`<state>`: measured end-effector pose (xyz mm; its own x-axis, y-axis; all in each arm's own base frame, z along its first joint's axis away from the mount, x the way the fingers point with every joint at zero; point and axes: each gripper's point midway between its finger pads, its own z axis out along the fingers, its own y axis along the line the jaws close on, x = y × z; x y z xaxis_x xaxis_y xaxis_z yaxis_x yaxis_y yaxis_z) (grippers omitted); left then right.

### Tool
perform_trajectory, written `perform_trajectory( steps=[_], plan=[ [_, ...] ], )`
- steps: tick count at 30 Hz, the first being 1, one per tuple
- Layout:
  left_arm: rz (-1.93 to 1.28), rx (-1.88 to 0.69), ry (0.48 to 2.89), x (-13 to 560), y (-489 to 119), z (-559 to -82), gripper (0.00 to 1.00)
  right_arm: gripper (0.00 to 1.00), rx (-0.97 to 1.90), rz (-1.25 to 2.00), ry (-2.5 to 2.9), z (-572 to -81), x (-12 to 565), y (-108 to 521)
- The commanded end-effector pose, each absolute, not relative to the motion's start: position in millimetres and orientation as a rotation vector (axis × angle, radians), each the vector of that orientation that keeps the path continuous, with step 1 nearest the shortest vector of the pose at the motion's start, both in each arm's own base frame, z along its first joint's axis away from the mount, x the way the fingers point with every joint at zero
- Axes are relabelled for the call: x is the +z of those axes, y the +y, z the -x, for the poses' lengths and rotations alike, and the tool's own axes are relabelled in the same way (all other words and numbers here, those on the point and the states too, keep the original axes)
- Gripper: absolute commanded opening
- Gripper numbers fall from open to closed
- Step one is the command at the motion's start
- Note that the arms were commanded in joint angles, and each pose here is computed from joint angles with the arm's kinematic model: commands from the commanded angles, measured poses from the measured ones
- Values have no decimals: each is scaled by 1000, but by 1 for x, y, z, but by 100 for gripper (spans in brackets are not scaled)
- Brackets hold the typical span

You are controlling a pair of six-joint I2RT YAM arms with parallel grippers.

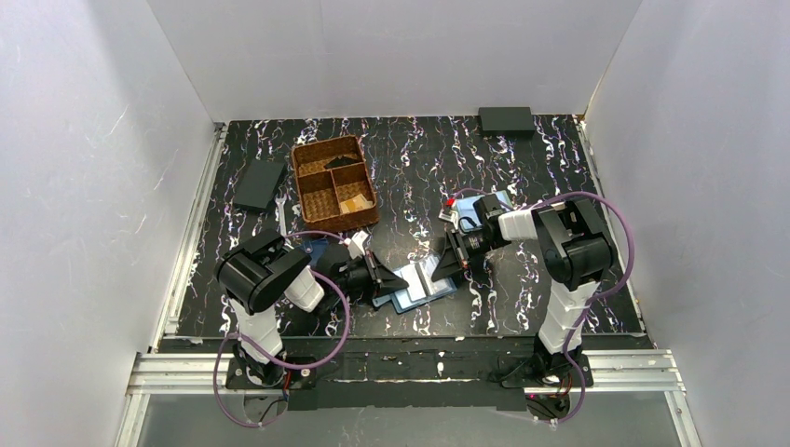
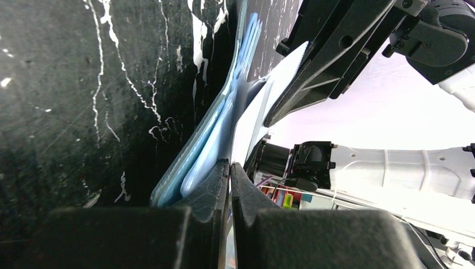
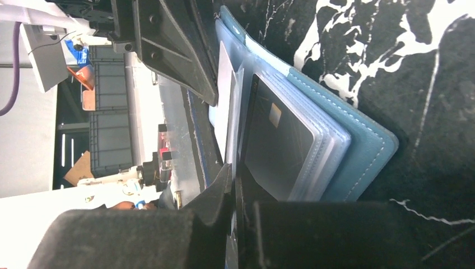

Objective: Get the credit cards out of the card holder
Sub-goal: Remove the credit card from the card holder.

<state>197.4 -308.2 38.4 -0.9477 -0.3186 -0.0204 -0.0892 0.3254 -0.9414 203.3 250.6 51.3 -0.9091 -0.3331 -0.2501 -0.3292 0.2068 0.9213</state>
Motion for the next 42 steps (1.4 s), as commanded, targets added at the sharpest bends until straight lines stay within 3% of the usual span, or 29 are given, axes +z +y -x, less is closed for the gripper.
perform_trajectory(
  steps=[1,21,34,42],
  plan=[
    [374,-1646,2425,28,-300,-191,0,7,-1885,-702,-2443,-212,57,249],
    [316,-1614,2407,44,-292,-186,0,9,-1732,-827,-2573,-219,44,236],
    [88,-1585,2340,94,-294,-187,0,45,-1672,-1079,-2590,-217,61,226],
    [-38,-1570,2284,125,-298,-192,0,52,-1622,-1148,-2622,-219,62,221]
  ],
)
